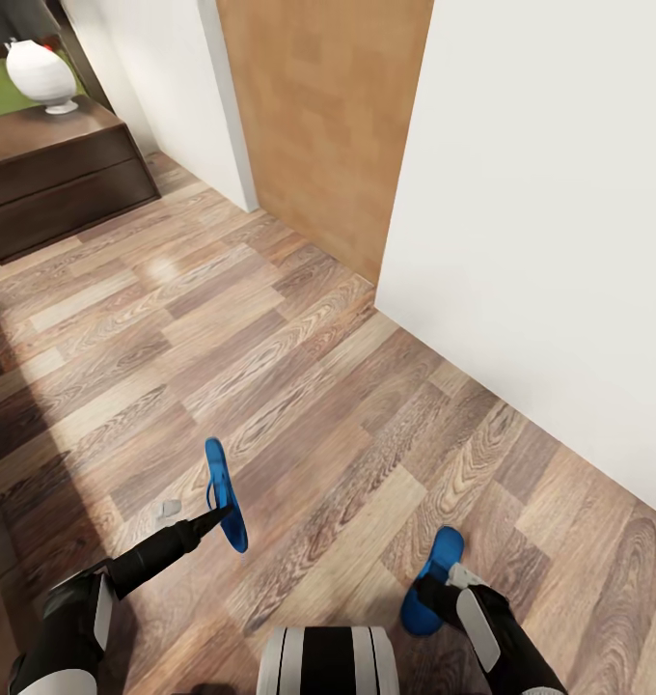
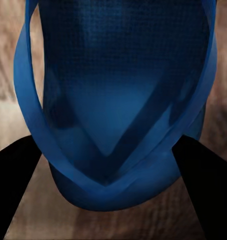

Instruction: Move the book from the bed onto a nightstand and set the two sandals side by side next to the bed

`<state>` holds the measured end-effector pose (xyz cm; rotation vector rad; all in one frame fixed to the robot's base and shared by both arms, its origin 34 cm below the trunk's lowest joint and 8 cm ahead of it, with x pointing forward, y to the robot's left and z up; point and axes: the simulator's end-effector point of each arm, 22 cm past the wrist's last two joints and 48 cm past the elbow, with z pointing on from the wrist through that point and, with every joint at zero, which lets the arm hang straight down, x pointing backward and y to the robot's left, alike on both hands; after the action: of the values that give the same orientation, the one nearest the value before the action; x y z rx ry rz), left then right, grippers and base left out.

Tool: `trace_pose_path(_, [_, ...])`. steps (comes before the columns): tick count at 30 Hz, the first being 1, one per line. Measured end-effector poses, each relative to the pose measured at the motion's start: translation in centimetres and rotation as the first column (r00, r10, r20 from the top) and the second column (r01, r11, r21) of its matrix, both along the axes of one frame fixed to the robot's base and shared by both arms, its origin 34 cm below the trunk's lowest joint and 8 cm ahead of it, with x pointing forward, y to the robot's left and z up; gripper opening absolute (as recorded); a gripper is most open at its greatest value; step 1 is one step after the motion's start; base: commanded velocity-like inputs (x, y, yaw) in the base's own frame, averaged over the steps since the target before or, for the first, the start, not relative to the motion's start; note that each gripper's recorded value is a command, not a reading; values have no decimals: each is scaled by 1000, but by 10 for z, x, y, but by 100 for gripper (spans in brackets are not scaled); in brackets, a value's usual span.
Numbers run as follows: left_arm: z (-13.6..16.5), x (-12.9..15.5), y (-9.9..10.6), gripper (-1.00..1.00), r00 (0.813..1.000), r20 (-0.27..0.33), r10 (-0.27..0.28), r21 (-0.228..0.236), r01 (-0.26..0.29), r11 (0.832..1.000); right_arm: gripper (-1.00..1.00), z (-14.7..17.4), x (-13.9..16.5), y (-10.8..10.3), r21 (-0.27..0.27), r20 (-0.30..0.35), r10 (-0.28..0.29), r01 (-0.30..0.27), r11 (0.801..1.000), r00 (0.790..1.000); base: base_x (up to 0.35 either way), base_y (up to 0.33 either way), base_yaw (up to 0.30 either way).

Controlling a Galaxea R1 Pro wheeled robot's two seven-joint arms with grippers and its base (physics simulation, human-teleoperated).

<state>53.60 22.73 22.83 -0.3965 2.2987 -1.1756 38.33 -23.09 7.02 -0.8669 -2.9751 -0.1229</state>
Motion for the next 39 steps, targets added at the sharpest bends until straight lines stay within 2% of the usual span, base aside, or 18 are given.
trace_pose_path(32, [64, 31, -2, -100, 992, 130, -6, 0, 6, 1000, -100, 48, 56, 0, 6, 139, 0, -1, 1000, 990, 0, 0, 0])
trace_pose_path(34, [69, 32, -7, -100, 990, 139, -23, 0, 23, 1000, -100, 53, 65, 9, 46, 170, -4, -3, 999, 985, 0, 0, 0])
trace_pose_path(36, [74, 33, -19, -100, 987, 149, -64, 0, 64, 998, -100, 63, 82, 31, 153, 242, -27, -11, 988, 970, 0, 0, 0])
trace_pose_path(37, [76, 34, -22, -100, 985, 153, -74, 0, 75, 997, -100, 67, 87, 36, 176, 261, -28, -19, 984, 965, 0, 0, 0])
trace_pose_path(38, [78, 34, -30, -100, 982, 158, -100, 0, 102, 995, -100, 76, 97, 49, 239, 302, -44, -30, 971, 952, 0, 0, 0])
trace_pose_path(39, [80, 34, -35, -100, 980, 162, -117, 0, 119, 993, -100, 81, 101, 54, 266, 324, -47, -43, 963, 945, 0, 0, 0])
